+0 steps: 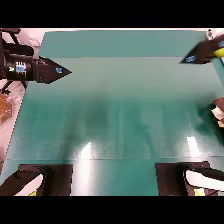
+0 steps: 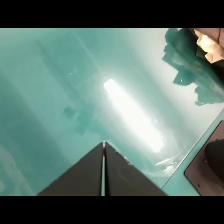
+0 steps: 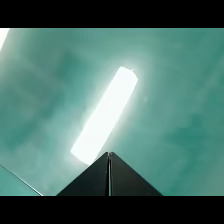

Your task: Fold the shirts.

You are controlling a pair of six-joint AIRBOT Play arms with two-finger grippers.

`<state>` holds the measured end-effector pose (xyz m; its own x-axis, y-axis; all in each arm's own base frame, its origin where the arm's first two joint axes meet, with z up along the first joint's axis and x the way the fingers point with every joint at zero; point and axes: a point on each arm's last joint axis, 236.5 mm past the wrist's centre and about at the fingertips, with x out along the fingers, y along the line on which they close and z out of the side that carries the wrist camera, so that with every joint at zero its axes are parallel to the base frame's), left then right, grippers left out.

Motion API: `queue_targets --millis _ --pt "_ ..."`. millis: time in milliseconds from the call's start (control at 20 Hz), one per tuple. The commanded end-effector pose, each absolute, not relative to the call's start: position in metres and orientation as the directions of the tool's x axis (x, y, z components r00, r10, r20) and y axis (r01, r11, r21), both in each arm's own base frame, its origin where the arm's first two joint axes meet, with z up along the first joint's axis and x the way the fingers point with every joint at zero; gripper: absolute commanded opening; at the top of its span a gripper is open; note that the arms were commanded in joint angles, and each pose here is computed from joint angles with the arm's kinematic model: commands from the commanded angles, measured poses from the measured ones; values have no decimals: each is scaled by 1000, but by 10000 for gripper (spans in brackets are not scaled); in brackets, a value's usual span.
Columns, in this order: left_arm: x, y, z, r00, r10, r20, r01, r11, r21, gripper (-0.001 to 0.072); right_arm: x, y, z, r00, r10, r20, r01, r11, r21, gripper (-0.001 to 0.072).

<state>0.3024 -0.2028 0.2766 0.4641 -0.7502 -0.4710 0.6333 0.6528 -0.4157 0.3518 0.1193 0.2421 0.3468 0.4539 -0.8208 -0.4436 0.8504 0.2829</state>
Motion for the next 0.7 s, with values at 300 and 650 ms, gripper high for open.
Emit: queue_targets --millis 300,650 --pt "297 -203 274 446 -751 -487 651 646 -400 27 335 232 226 345 412 -843 -640 761 110 17" --pt "298 -203 275 451 -751 -483 650 647 -399 27 337 237 228 351 430 -832 -643 756 119 17"
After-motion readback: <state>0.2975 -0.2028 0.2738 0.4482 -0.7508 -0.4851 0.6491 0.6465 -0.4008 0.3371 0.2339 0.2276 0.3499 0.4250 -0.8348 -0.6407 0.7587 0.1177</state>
